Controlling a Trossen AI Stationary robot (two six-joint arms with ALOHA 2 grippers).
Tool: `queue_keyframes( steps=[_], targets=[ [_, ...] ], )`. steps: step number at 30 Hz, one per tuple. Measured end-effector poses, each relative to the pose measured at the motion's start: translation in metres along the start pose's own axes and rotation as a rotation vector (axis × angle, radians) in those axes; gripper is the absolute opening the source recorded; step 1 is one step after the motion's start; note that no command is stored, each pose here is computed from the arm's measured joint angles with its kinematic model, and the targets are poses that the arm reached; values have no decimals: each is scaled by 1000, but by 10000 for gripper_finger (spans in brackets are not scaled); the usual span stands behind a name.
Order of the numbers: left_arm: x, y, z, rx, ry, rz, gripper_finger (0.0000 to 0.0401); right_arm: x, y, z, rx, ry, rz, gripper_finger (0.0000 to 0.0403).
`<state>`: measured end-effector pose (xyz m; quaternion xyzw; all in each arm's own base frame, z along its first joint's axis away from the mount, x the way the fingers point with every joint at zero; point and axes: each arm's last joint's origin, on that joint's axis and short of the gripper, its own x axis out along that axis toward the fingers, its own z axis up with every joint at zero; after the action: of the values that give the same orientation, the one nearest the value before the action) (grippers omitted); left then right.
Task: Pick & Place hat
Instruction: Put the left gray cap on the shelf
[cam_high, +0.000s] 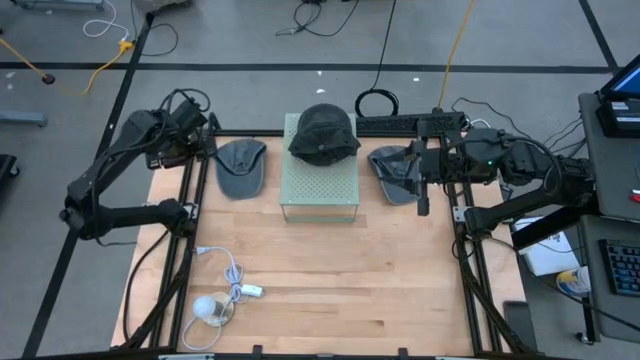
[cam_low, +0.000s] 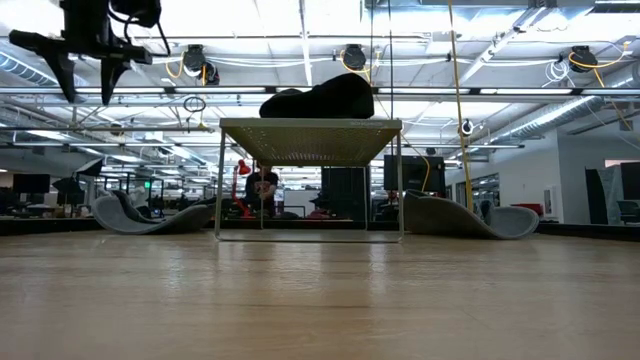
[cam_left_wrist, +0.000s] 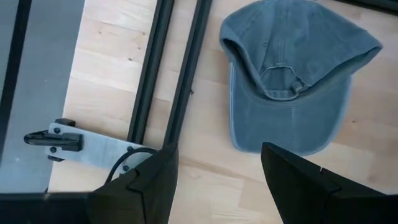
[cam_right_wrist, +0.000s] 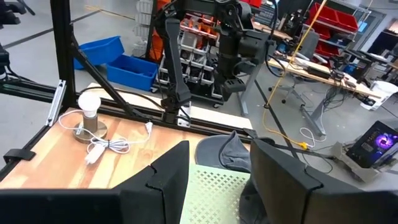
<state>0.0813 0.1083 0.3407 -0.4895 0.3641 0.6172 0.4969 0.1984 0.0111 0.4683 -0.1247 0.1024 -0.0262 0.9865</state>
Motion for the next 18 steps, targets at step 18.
queue_keyframes(
  steps=[18],
  targets=[
    [53, -5, 6, -23, 104, 157, 232, 0, 0, 0, -26, -2, -2, 167]
  ],
)
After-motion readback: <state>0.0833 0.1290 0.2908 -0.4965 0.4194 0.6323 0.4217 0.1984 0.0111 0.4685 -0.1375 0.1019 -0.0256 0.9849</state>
